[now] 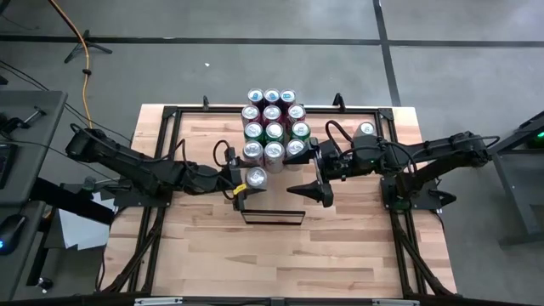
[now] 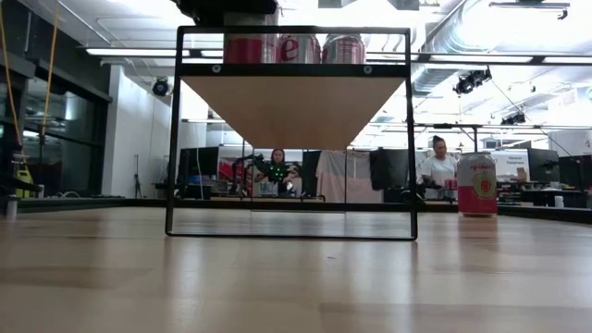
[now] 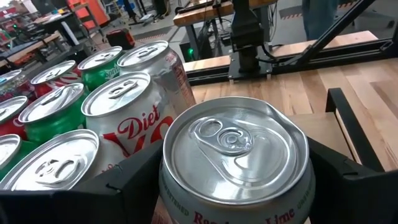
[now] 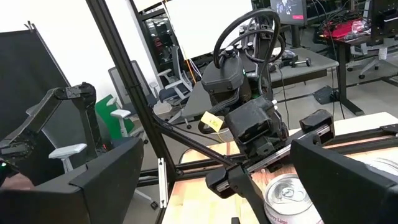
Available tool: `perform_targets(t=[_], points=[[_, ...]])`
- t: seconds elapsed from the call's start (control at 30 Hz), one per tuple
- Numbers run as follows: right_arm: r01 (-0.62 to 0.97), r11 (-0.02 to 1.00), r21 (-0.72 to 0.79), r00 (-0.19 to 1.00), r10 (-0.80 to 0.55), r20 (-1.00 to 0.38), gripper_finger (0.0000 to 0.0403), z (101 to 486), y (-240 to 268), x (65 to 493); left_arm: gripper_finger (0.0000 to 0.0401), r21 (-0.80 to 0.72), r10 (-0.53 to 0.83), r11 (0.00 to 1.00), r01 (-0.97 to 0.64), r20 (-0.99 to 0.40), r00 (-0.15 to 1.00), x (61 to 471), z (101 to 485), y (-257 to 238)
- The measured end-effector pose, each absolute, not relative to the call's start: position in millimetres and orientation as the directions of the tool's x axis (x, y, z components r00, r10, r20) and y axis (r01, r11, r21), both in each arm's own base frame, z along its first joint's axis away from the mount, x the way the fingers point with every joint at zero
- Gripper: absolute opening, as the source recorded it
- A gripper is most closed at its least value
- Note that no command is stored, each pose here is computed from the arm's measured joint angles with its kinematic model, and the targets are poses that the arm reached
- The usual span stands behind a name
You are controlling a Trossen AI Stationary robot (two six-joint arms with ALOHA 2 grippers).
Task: Place canned beverage on shelf
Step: Put the left pink white soda can on the shelf
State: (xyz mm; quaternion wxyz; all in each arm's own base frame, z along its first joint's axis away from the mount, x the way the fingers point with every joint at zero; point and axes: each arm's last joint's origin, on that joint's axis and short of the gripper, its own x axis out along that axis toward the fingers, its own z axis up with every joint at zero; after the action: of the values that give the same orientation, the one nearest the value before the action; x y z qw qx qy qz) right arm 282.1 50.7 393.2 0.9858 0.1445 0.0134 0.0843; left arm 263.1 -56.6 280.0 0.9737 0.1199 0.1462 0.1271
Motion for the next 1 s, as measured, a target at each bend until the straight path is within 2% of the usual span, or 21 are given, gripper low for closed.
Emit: perform_targets(t=[0.57, 1.0], points=[[-0.162, 0.944, 0.287, 0.985, 0.17, -0.002, 0.0392, 393.2, 50.7, 282.1, 0.0273, 0.213, 0.218, 0.963, -0.164, -0.263, 0.94, 263.6, 279.9, -58.5], [-0.162, 0.944, 0.287, 0.985, 0.17, -0.002, 0.0392, 393.2, 50.7, 282.1, 0.0342, 0.283, 0.224, 0.947, -0.151, -0.248, 0.943, 264.0, 281.7, -58.6]])
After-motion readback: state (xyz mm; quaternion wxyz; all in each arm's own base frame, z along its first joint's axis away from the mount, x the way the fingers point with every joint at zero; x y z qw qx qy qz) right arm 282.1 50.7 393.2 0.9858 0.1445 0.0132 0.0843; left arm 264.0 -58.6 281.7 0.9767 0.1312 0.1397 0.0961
